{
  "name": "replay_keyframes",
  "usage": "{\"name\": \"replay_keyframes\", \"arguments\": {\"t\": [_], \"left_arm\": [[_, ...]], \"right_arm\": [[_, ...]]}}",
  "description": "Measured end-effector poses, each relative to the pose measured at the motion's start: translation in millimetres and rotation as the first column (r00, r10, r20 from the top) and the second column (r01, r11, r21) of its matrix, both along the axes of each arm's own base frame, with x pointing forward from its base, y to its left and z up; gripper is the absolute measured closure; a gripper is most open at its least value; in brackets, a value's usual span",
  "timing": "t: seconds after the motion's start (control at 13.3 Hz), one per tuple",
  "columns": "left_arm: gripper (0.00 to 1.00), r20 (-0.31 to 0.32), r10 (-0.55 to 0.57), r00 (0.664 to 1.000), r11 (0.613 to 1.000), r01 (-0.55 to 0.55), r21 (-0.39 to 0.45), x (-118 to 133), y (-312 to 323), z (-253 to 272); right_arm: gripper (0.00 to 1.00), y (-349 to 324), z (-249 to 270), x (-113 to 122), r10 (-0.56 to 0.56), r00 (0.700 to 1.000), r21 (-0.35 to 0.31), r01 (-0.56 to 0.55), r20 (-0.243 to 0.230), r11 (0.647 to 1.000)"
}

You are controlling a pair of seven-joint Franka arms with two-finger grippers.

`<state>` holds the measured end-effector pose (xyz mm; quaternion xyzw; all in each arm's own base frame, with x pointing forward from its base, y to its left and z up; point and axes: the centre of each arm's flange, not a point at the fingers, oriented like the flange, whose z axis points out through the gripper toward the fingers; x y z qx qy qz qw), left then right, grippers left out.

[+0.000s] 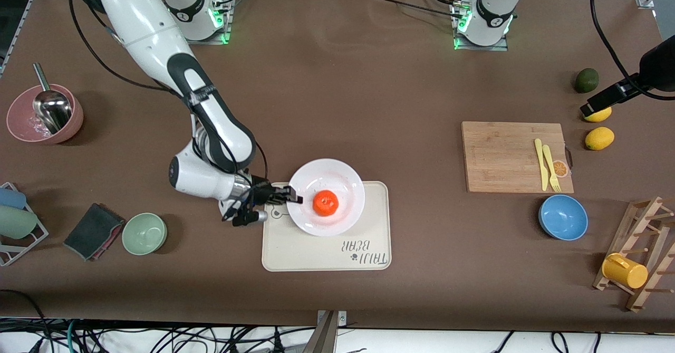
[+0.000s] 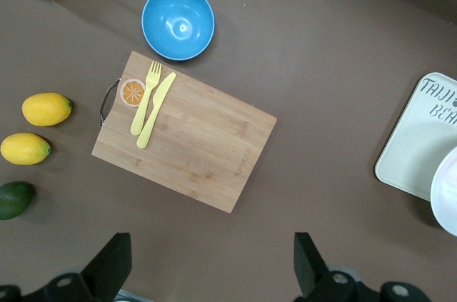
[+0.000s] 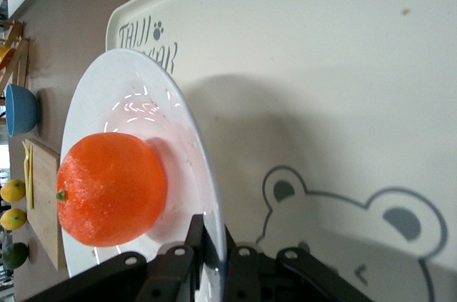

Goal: Place orange and plate with both arms
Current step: 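Slide the plate with the right gripper onto the bear placemat, then open the right gripper and withdraw it from the plate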

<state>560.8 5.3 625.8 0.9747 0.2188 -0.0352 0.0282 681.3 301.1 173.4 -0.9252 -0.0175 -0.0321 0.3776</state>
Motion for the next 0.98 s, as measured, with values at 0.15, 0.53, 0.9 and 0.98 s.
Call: {"name": "replay_keyframes", "arguments": {"t": [0.15, 0.53, 0.9, 0.98], "left_arm": [[0.0, -0.004, 0.0, 1.0, 1.0, 0.0, 0.0, 0, 0, -1], [0.0, -0.009, -0.001, 1.0, 1.0, 0.001, -0.001, 0, 0, -2], [0.0, -0.009, -0.001, 1.0, 1.0, 0.001, -0.001, 0, 0, -2], [0.0, -0.009, -0.001, 1.0, 1.0, 0.001, -0.001, 0, 0, -2]], "right_arm": [[0.93, 11, -18, 15, -0.007, 1.0, 0.016, 0.007, 0.015, 1.0], [0.93, 35, -39, 17, 0.026, 0.999, 0.01, -0.026, 0.03, 1.0], [0.46, 36, -10, 26, 0.149, 0.986, -0.111, -0.141, 0.072, 0.984], [0.34, 33, 1, 28, 0.181, 0.982, -0.148, -0.171, 0.057, 0.974]]}}
